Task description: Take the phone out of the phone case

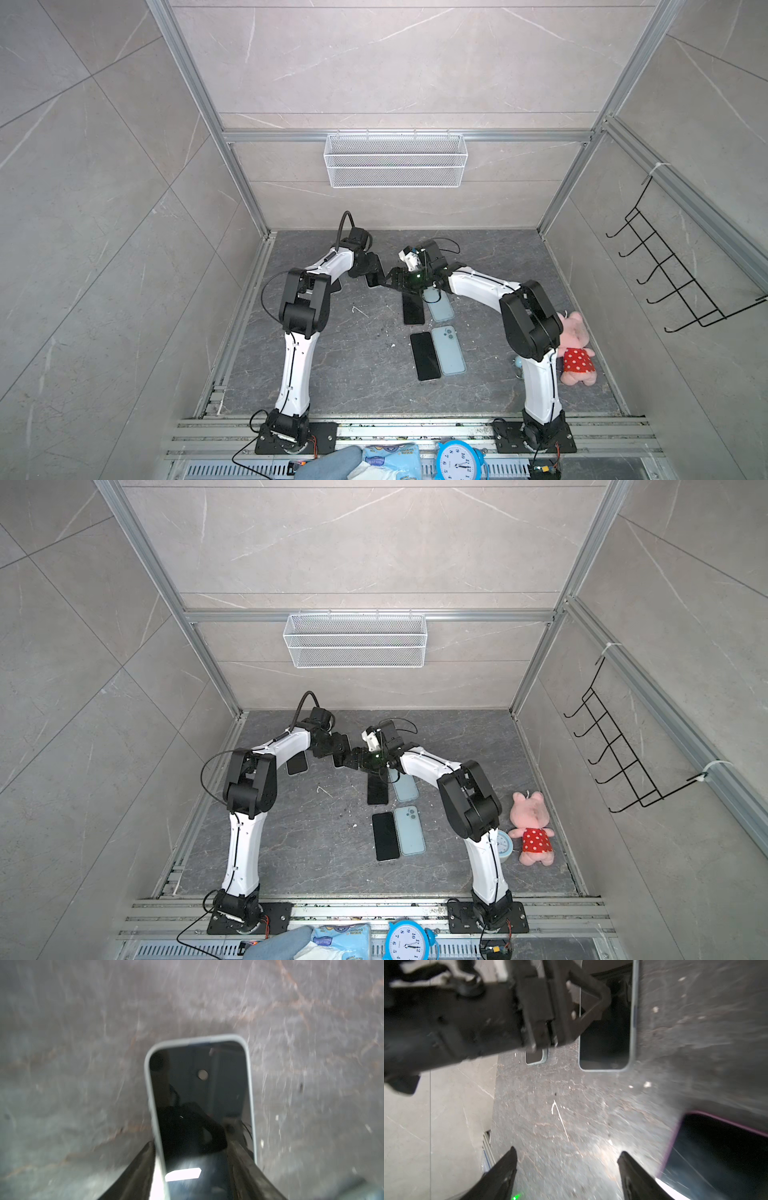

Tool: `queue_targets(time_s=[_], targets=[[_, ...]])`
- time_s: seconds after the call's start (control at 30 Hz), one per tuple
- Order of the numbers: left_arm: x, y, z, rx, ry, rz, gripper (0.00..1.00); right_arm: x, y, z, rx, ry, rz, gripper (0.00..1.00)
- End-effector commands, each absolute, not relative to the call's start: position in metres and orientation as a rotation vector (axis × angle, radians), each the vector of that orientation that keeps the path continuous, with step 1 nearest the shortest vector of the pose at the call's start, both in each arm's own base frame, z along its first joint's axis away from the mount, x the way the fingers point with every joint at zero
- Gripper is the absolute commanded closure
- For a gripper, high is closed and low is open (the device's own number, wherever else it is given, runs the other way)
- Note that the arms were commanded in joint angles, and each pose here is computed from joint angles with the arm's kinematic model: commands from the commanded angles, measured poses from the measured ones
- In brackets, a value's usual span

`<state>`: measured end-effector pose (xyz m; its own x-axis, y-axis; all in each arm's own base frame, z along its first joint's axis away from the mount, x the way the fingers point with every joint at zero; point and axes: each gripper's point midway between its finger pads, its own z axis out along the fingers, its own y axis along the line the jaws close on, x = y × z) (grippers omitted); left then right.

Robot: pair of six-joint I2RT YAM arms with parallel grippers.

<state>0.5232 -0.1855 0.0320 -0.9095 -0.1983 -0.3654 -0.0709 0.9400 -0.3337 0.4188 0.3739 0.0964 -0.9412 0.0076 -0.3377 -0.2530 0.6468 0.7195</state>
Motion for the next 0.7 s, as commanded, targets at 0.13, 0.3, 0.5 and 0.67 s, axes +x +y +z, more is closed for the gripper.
queue_targets(time_s=[0.13,0.3,0.5,0.67], targets=[[0.5,-0.168,0.046,-0.232,2.745,-0.494,0.34,0.447,0.385,0.073,-0.074,2.578,1.042,0.25],[0.51,-0.153,0.061,-0.294,2.657,-0.4,0.16,0.47,0.375,0.062,-0.081,2.601,0.829,0.25],[0.524,-0.148,0.067,-0.362,2.623,-0.423,0.13,0.489,0.378,0.044,-0.191,2.659,0.625,0.21],[0.528,-0.14,0.08,-0.433,2.565,-0.449,0.06,0.489,0.39,0.027,-0.319,2.687,0.501,0.17]])
